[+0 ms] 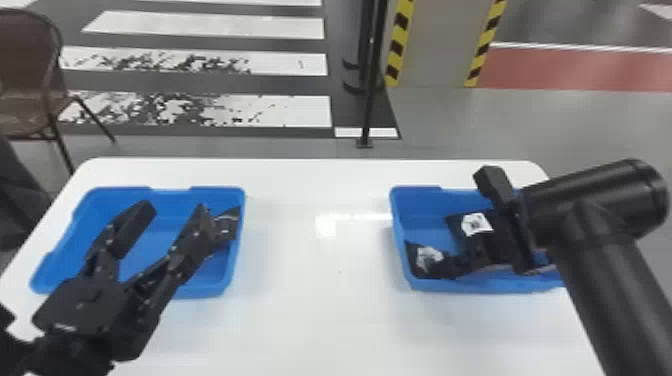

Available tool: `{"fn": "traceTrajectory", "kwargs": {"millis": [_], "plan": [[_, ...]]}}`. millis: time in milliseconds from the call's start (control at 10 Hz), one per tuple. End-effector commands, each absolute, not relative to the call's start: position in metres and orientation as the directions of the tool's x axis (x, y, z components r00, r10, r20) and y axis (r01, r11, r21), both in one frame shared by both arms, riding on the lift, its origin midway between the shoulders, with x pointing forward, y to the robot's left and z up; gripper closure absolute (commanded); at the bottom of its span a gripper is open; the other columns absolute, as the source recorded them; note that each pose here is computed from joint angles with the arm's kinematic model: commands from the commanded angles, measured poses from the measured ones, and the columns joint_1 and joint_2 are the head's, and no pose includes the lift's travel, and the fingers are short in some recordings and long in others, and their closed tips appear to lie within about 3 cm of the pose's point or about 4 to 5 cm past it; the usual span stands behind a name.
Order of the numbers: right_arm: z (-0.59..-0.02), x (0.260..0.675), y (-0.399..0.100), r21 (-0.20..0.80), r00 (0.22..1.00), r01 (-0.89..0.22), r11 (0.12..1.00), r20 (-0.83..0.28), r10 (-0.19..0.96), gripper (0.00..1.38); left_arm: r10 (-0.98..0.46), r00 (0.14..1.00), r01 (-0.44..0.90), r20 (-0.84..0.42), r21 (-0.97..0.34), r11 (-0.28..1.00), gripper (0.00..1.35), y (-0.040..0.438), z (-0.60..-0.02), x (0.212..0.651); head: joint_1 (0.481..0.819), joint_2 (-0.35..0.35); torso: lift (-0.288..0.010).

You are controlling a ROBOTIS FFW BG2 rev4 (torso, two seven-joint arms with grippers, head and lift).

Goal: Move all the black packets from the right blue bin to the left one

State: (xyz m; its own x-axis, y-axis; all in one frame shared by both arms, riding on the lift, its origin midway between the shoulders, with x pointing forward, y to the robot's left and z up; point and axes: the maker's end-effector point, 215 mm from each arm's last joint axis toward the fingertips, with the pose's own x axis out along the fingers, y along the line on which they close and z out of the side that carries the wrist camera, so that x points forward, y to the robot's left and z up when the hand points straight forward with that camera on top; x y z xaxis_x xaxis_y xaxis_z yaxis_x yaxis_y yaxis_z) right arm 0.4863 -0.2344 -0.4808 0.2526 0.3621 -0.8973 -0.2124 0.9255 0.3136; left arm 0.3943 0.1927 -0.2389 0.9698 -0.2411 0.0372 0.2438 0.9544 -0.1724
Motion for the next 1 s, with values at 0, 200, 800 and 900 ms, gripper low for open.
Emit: {"fn": "traceTrajectory", "kwargs": {"millis": [0,200,800,900], "plan": [[-0.481,0.485,-0.236,0.322,0.259,-0.203,0.925,-0.893,0.367,1.12,-0.237,0.971,0.240,0.041,-0.175,0.955,0.47,0.195,-0.239,0.394,0.695,-0.053,-0.140],[-0.483,0.475,-0.254,0.331,0.300,-0.151,0.931,-0.882,0.362,1.12,-0.230,0.972,0.235,0.053,-0.173,0.956,0.47,0.197,-0.236,0.393,0.695,-0.057,-0.140],[-0.431,0.451,-0.295,0.388,0.522,-0.083,0.918,-0.768,0.371,1.13,-0.198,0.977,0.210,0.083,-0.169,0.963,0.47,0.209,-0.229,0.387,0.695,-0.123,-0.140],[-0.426,0.448,-0.284,0.412,0.525,-0.105,0.905,-0.750,0.402,1.13,-0.196,0.976,0.209,0.092,-0.162,0.964,0.48,0.209,-0.226,0.387,0.695,-0.124,-0.140]]}}
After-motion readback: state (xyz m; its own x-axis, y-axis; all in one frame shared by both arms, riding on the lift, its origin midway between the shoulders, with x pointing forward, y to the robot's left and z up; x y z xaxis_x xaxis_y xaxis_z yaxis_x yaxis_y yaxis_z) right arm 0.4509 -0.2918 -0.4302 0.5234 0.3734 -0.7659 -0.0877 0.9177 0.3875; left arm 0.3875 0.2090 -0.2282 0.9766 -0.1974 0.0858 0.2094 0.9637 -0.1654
